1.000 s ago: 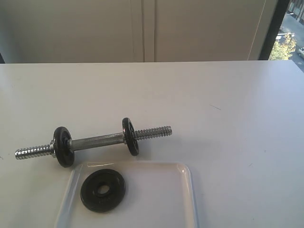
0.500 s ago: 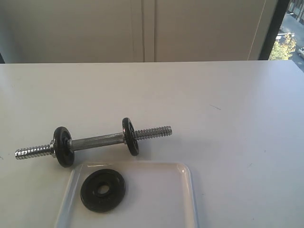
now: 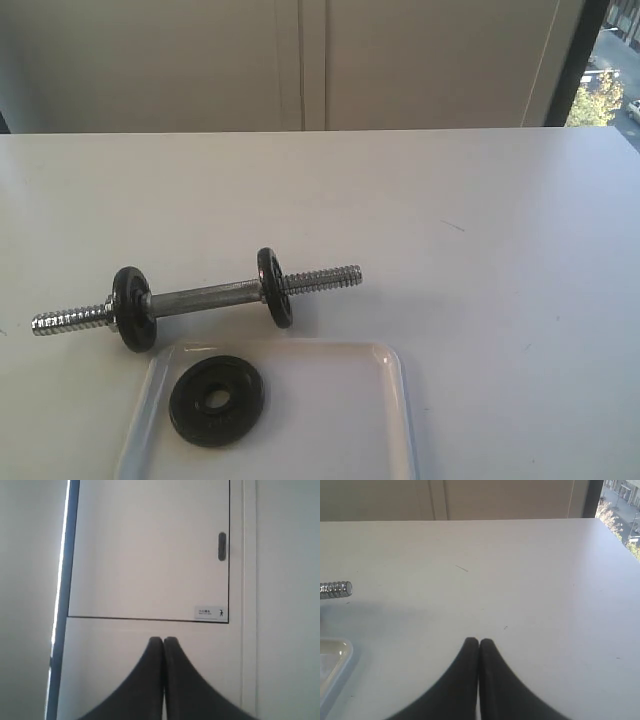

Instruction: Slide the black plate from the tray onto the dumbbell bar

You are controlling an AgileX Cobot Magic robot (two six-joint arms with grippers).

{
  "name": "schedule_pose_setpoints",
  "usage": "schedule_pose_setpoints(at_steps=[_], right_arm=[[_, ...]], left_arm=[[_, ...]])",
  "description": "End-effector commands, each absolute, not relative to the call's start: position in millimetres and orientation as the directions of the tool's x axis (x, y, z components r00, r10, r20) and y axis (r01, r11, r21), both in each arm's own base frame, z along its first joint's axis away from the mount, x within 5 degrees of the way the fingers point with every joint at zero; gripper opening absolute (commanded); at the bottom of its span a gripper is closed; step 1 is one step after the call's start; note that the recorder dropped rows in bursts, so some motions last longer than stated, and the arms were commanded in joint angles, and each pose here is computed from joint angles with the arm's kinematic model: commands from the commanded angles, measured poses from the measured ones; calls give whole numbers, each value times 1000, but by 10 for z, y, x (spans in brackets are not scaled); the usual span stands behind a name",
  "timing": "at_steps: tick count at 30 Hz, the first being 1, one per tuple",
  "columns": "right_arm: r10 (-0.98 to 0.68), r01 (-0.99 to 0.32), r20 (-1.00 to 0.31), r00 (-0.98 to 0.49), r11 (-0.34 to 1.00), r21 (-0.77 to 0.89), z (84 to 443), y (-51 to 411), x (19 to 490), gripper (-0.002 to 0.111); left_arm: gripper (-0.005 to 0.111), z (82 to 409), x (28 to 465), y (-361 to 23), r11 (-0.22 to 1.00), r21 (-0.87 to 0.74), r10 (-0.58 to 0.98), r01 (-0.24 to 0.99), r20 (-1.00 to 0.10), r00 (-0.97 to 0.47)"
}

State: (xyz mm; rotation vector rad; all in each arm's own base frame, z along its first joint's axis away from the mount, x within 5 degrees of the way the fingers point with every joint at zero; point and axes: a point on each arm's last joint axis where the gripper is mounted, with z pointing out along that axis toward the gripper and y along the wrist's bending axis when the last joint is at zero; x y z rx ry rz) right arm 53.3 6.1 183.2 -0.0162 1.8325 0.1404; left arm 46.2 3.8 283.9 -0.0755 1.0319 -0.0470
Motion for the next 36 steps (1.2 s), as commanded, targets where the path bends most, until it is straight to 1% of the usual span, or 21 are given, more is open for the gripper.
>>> schedule_pose_setpoints(at_steps=[1,3,6,7,9,11,13,16,18,20,22,24,27,31,34,36], right_arm=[[65,-87,-963,-261,992,90,1822,63,531,0],[65,-87,-963,-261,992,90,1822,63,531,0],[65,-87,-963,-261,992,90,1822,63,531,0],[65,-87,-963,-261,992,90,1822,63,531,0],[65,-87,-963,-261,992,90,1822,63,531,0],[65,-87,-963,-261,992,90,1822,63,531,0],[65,-87,-963,-261,992,90,1822,63,531,0],[63,-87,-963,-261,992,89,1822,62,531,0],[63,-87,-963,-261,992,89,1822,62,531,0],[63,-87,-963,-261,992,89,1822,62,531,0],[64,-87,-965,-255,992,89,1828,62,533,0],[65,-88,-967,-246,992,89,1836,62,535,0],[68,-90,-973,-219,992,89,1860,62,541,0],[77,-94,-985,-152,991,92,1922,62,552,0],[95,-98,-991,-94,990,104,1976,62,558,0],[121,-100,-991,-54,987,126,2016,61,561,0]], left_arm=[[0,3069,685,22,990,-139,-139,24,-934,328],[0,3155,839,6,996,-93,-93,13,-974,206],[0,3222,1114,-15,997,82,82,11,-996,26],[0,3227,1212,-30,991,128,128,28,-991,-36],[0,3217,1411,-92,984,158,170,83,-973,-158],[0,3171,1615,-179,964,218,252,152,-929,-271],[0,3143,1778,-306,925,290,364,247,-862,-353],[0,3070,1975,-531,832,374,538,410,-723,-434],[0,3027,2075,-707,749,407,647,523,-620,-444],[0,2991,2134,-883,673,399,720,623,-548,-427],[0,2948,2179,-1056,594,376,778,711,-496,-387],[0,2926,2195,-1224,514,354,821,781,-467,-328],[0,2911,2249,-1401,421,354,866,835,-432,-253],[0,2844,2417,-1523,409,341,873,846,-417,-254],[0,2744,2547,-1611,340,338,907,877,-364,-211],[2,2671,2606,-1669,297,329,921,896,-348,-177]])
